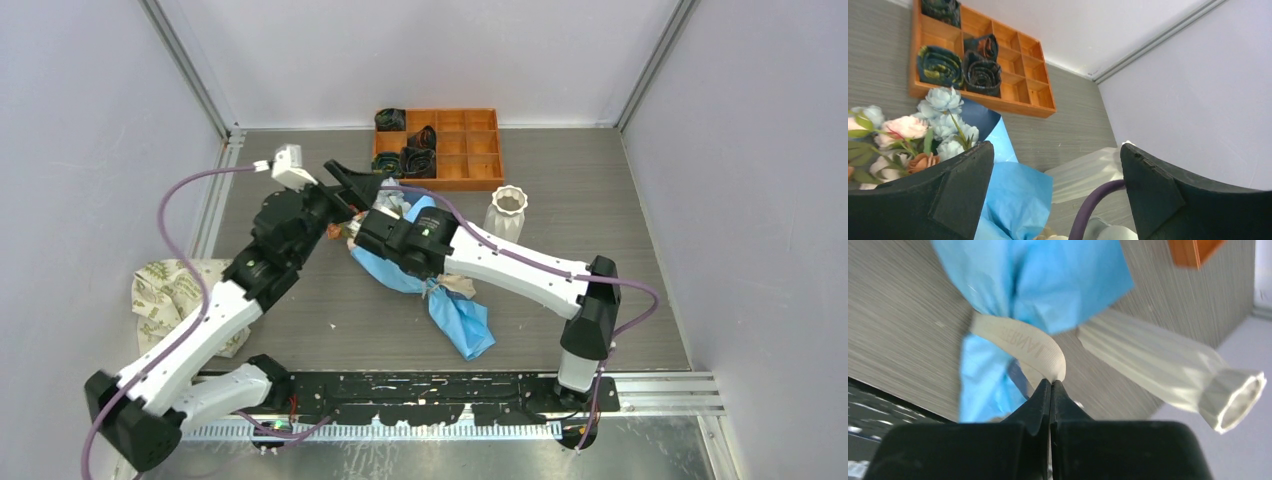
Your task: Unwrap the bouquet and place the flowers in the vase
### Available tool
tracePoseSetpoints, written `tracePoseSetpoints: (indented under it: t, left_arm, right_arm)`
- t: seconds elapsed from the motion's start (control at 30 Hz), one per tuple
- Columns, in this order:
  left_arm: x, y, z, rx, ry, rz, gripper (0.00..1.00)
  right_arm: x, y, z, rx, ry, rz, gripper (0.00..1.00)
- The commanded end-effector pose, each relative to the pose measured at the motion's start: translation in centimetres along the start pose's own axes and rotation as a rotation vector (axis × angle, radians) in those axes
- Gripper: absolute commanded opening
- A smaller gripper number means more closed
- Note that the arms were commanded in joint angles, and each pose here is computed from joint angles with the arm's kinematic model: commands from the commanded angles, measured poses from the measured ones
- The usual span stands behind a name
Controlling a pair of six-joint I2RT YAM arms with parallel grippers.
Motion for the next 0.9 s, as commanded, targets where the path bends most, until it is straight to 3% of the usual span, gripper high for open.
tracePoseSetpoints:
  t: [0.0,0.1,0.2,0.63,0.87]
  left_arm:
    - [4.5,-3.4,6.5,-0.237,0.301,0.247,0.98]
    - [6.2,0.9,5.7,-0.248,0.320,0.142,1.00]
    - [7.2,2.3,5.8,-0.266,0.350,0.130,1.00]
    - [9.4,1.0,8.2,-0.366,0.426,0.183,1.00]
    - [10.7,0.2,8.0,-0.358,0.397,0.259,1.00]
  right_arm:
    - [12.6,10.6,1.0,-0.368,0.354,-0.659,0.01]
    - [11.6,10.6,1.9,-0.358,0.360,-0.638,0.01]
    - [11.1,10.8,2.6,-0.354,0.369,-0.627,0.01]
    - [9.4,10.6,1.2,-0.409,0.293,-0.613,0.01]
    - [5.1,10.3,-1.1,-0.473,0.269,-0.531,0.01]
Point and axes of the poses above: each gripper's point midway between its finger pads, its own x axis back along the fingers, its own z axis along the line the jaws close on, y = z × x, the point moved 4 cm from there along x, back along the fingers, and after that the axes turned 15 degrees about -x, right-handed, at the moved point
